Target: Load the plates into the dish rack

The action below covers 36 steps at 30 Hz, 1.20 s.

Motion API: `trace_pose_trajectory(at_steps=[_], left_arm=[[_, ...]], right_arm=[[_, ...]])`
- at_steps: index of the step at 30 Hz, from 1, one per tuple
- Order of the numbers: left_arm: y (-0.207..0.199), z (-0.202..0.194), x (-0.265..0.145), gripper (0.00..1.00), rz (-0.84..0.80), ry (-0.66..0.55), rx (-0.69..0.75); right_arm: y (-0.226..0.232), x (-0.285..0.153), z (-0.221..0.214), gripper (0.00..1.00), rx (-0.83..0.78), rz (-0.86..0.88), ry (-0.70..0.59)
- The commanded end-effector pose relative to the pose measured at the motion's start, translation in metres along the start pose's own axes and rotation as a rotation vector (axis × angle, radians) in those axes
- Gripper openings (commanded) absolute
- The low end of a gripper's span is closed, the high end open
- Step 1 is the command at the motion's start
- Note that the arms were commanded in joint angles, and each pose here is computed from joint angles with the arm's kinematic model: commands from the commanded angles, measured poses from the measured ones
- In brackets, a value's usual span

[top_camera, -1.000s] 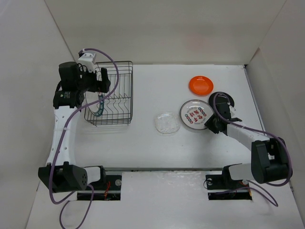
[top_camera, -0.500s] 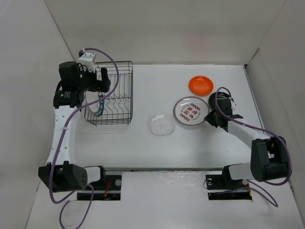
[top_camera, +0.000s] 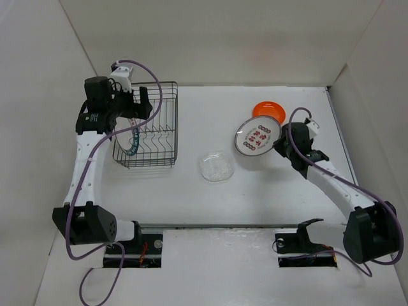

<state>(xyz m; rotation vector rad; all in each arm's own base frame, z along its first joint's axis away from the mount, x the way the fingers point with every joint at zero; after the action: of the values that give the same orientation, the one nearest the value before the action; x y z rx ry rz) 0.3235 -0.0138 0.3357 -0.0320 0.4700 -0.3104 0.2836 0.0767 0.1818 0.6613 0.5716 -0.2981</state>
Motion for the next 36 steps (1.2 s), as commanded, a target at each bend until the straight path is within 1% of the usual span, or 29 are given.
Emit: trace_pose_trajectory(at_steps=[1,3,4,5,6,7,8,10,11,12,13,14,15,16,17,21,23,25,28,30,32,33,34,36], left_arm=[[-0.018,0.034,-0.006,0.99,-0.074,-0.105,0.045],[-0.030,0.038,0.002,0.99,-0.139,-0.090,0.056],[-0.035,0.040,0.005,0.99,-0.166,-0.082,0.059],[-0.043,0.048,0.005,0.99,-0.224,-0.093,0.078],[-0.046,0.044,0.015,0.99,-0.263,-0.055,0.067],[-0.053,0.045,0.019,0.99,-0.311,-0.044,0.069],[-0.061,0.046,0.028,0.99,-0.399,-0.028,0.066],[-0.067,0.044,0.038,0.99,-0.466,0.005,0.054],[-0.068,0.043,0.043,0.99,-0.494,0.019,0.046],[-0.072,0.042,0.054,0.99,-0.542,0.042,0.037],[-0.076,0.040,0.059,0.99,-0.563,0.061,0.032],[-0.075,0.039,0.064,0.99,-0.573,0.068,0.028],[-0.080,0.035,0.070,0.99,-0.599,0.085,0.024],[-0.081,0.032,0.075,0.99,-0.635,0.101,0.021],[-0.091,0.031,0.075,0.99,-0.667,0.106,0.030],[-0.115,0.017,0.082,0.99,-0.780,0.147,0.047],[-0.124,0.014,0.082,0.99,-0.818,0.149,0.062],[-0.133,0.011,0.083,0.99,-0.857,0.162,0.064],[-0.135,0.011,0.082,0.97,-0.880,0.156,0.070],[-0.134,0.008,0.083,0.88,-0.880,0.165,0.065],[-0.135,0.009,0.080,0.76,-0.880,0.161,0.075],[-0.135,0.006,0.080,0.61,-0.889,0.170,0.068],[-0.135,0.006,0.080,0.52,-0.889,0.170,0.068],[-0.135,0.006,0.079,0.30,-0.898,0.170,0.067]], right_arm=[[0.052,-0.022,0.037,0.00,0.003,0.156,-0.173],[0.064,-0.027,0.032,0.00,-0.029,0.207,-0.184],[0.072,-0.029,0.036,0.00,-0.028,0.250,-0.211],[0.076,-0.031,0.035,0.00,-0.049,0.275,-0.214],[0.081,-0.033,0.032,0.00,-0.062,0.304,-0.205],[0.090,-0.035,0.037,0.00,-0.061,0.348,-0.225],[0.097,-0.039,0.035,0.00,-0.106,0.410,-0.214],[0.104,-0.046,0.036,0.00,-0.137,0.502,-0.219],[0.111,-0.053,0.041,0.00,-0.163,0.581,-0.256],[0.114,-0.059,0.042,0.00,-0.175,0.634,-0.264],[0.121,-0.069,0.041,0.00,-0.207,0.728,-0.249],[0.126,-0.073,0.042,0.00,-0.220,0.797,-0.270],[0.129,-0.082,0.045,0.00,-0.232,0.845,-0.282],[0.131,-0.085,0.043,0.00,-0.252,0.880,-0.275],[0.137,-0.092,0.043,0.00,-0.283,0.943,-0.255],[0.151,-0.097,0.048,0.00,-0.302,1.013,-0.244],[0.156,-0.100,0.048,0.00,-0.306,1.056,-0.235],[0.158,-0.100,0.048,0.00,-0.302,1.066,-0.223],[0.163,-0.105,0.049,0.00,-0.302,1.088,-0.233],[0.164,-0.107,0.050,0.00,-0.304,1.105,-0.239],[0.163,-0.107,0.047,0.00,-0.290,1.130,-0.241],[0.163,-0.108,0.046,0.00,-0.293,1.136,-0.236],[0.163,-0.108,0.046,0.00,-0.293,1.136,-0.236],[0.165,-0.107,0.045,0.00,-0.290,1.143,-0.222]])
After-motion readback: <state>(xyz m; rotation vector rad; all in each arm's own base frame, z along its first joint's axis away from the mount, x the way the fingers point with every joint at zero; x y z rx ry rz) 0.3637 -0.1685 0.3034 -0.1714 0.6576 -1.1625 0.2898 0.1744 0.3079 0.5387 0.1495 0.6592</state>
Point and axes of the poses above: each gripper's point midway between its finger pads, its own x axis out along the fingers, its own y axis along the line the jaws close on, z = x × y, the point moved 8 cm from there along -x, back along the fingers, and after that the axes turned 2 degrees about -x, right-handed, at the moved point
